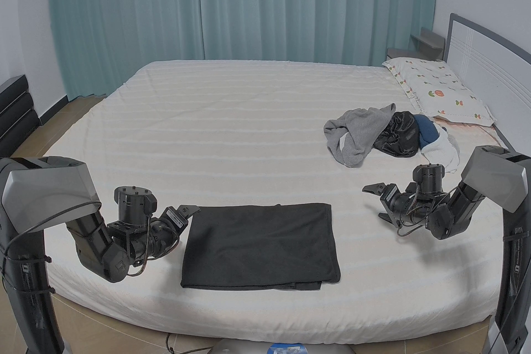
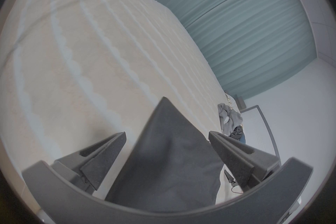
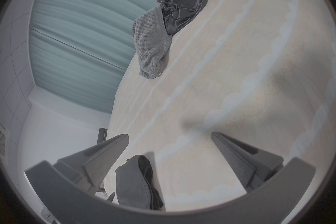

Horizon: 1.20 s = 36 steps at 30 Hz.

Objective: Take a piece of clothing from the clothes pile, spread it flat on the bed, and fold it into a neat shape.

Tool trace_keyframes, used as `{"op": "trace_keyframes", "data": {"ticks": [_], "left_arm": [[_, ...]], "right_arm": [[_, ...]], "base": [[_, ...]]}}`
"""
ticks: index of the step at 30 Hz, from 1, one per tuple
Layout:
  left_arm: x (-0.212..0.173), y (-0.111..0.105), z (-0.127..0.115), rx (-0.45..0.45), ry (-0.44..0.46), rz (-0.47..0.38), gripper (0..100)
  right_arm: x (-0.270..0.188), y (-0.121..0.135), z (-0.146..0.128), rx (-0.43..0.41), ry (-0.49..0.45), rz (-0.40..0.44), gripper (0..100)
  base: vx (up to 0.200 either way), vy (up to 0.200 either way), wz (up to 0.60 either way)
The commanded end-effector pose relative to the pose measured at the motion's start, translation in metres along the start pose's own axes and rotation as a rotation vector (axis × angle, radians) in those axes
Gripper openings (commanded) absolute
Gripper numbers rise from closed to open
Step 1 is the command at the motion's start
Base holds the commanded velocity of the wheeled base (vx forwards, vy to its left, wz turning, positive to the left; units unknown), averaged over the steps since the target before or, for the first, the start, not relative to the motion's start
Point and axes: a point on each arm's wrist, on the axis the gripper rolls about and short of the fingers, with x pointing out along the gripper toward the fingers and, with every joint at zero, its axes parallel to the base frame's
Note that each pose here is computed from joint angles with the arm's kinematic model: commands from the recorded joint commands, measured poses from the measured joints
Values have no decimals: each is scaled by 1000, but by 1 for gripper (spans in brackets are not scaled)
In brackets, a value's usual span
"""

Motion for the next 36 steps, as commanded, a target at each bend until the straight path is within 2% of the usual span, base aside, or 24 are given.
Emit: {"op": "trace_keyframes", "data": {"ticks": [1, 5, 7, 28, 29, 36], "left_arm": [[15, 3, 0, 56, -2, 4, 100], [22, 12, -5, 183, 18, 31, 100], [23, 15, -9, 204, 28, 39, 100], [23, 11, -24, 232, 64, 24, 100], [23, 11, -24, 232, 64, 24, 0], [24, 9, -30, 244, 78, 19, 0]], "right_arm": [[1, -1, -3, 0, 8, -3, 100], [1, -1, -3, -1, 10, -5, 100], [1, -1, -3, -1, 9, -4, 100], [1, -1, -3, -3, 8, -3, 100], [1, -1, -3, -1, 8, -3, 100], [1, 0, -2, -2, 7, -1, 100]], "base": [[0, 0, 0], [0, 0, 0], [0, 0, 0], [0, 0, 0], [0, 0, 0], [0, 0, 0]]}}
